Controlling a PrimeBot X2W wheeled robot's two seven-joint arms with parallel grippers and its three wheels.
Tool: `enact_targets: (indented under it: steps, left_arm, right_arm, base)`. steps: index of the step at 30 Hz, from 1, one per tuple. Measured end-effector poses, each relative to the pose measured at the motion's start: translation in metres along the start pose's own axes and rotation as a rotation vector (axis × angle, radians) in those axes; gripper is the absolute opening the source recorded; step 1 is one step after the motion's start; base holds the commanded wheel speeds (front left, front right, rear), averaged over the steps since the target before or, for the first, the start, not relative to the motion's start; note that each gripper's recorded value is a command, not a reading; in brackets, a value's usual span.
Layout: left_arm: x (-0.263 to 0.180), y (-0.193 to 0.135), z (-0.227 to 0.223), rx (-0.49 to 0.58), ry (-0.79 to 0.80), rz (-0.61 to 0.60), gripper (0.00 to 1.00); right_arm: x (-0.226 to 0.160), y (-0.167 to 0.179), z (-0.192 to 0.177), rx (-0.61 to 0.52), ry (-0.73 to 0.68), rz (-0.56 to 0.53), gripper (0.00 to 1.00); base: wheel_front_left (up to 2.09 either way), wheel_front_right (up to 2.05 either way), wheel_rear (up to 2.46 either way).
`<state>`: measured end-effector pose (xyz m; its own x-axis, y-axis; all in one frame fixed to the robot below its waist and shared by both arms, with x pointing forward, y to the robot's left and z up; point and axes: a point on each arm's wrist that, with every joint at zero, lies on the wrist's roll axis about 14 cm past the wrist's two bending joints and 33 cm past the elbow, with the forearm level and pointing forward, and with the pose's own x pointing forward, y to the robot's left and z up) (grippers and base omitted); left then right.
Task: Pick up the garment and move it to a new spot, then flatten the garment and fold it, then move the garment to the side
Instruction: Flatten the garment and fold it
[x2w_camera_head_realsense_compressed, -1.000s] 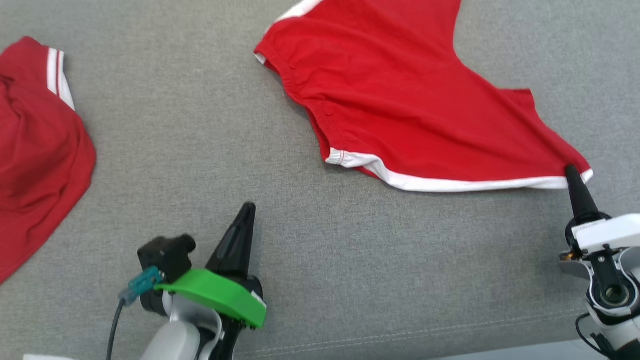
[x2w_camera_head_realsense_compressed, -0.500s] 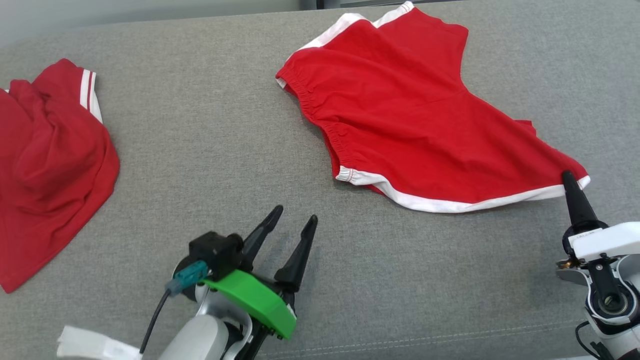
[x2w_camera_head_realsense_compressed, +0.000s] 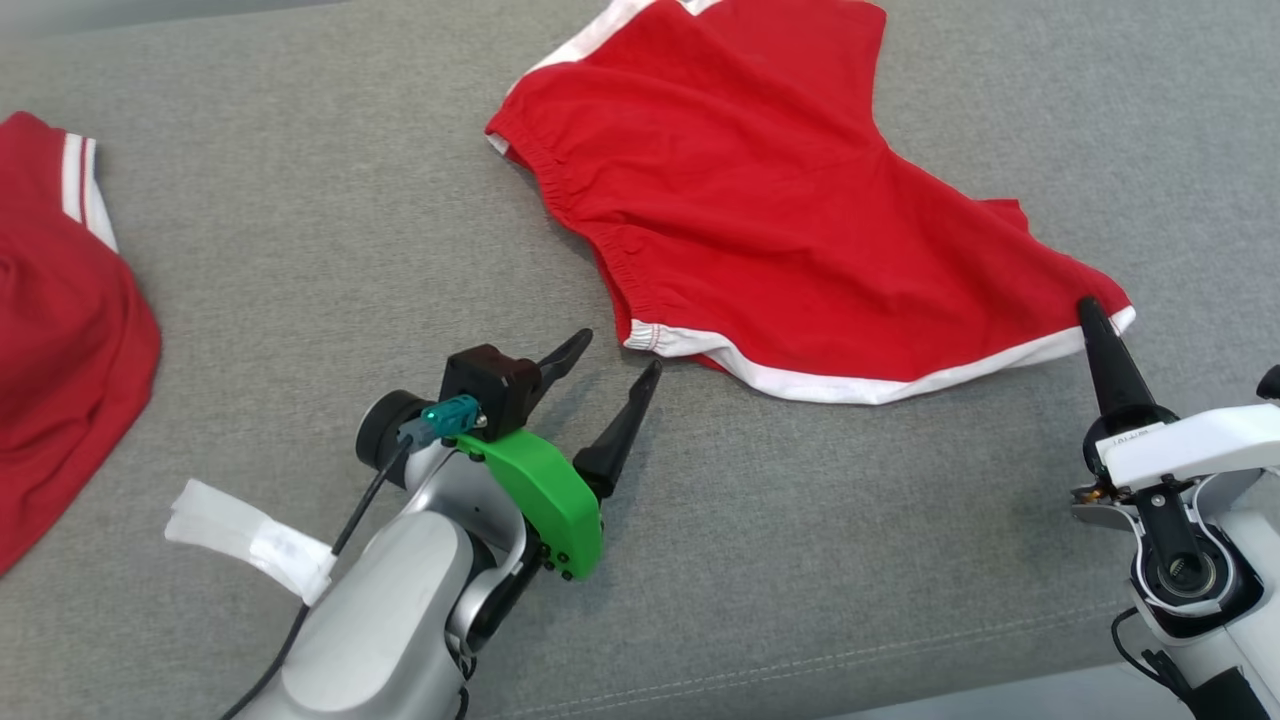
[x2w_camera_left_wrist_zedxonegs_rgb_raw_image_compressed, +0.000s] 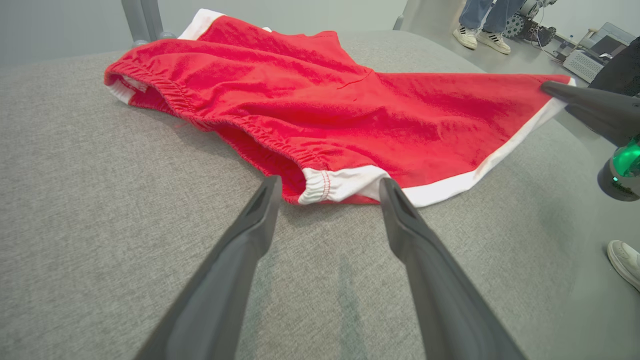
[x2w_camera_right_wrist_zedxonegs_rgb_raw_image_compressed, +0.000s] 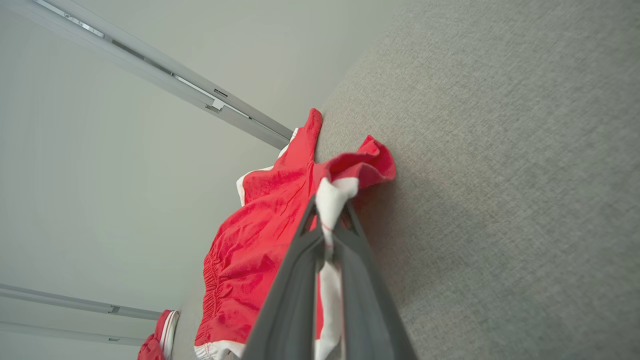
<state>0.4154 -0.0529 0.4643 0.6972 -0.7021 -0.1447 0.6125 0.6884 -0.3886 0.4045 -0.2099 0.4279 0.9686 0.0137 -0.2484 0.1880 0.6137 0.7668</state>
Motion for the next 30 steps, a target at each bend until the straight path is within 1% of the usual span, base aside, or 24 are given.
enact_targets:
  steps: [5, 11, 14, 23, 24, 25, 26, 28, 30]
  left_arm:
    - [0.014, 0.009, -0.012, 0.000, 0.048, 0.001, 1.00]
    - [0.027, 0.008, -0.034, -0.008, 0.132, -0.020, 1.00]
    - [0.029, 0.009, -0.039, -0.010, 0.147, -0.021, 1.00]
    - [0.034, 0.008, -0.036, -0.014, 0.138, -0.027, 1.00]
    - [0.033, 0.008, -0.038, -0.013, 0.143, -0.026, 0.91]
    - [0.033, 0.009, -0.039, -0.014, 0.148, -0.025, 0.70]
    - [0.032, 0.009, -0.040, -0.018, 0.150, -0.023, 0.61]
    - [0.032, 0.009, -0.043, -0.016, 0.160, -0.024, 0.45]
    - [0.031, 0.008, -0.045, -0.019, 0.166, -0.023, 0.43]
  right_arm:
    - [0.000, -0.004, 0.003, 0.014, -0.016, -0.015, 0.00]
    - [-0.002, -0.019, 0.008, 0.013, -0.034, -0.057, 0.00]
    - [-0.003, -0.021, 0.009, 0.015, -0.038, -0.063, 0.00]
    - [-0.002, -0.024, 0.008, 0.014, -0.034, -0.070, 0.00]
    - [-0.002, -0.024, 0.007, 0.013, -0.033, -0.070, 0.00]
    - [-0.002, -0.024, 0.007, 0.013, -0.033, -0.069, 0.00]
    - [-0.001, -0.023, 0.008, 0.012, -0.033, -0.067, 0.00]
    - [-0.001, -0.022, 0.008, 0.011, -0.034, -0.058, 0.00]
    - [0.000, -0.021, 0.008, 0.009, -0.034, -0.057, 0.00]
  base:
    - [0.00, 0.00, 0.00]
    - [0.00, 0.00, 0.00]
    - [0.00, 0.00, 0.00]
    - [0.00, 0.00, 0.00]
    - [0.00, 0.00, 0.00]
    - [0.00, 0.00, 0.00]
    - [0.00, 0.00, 0.00]
    - [0.00, 0.00, 0.00]
    - [0.00, 0.00, 0.00]
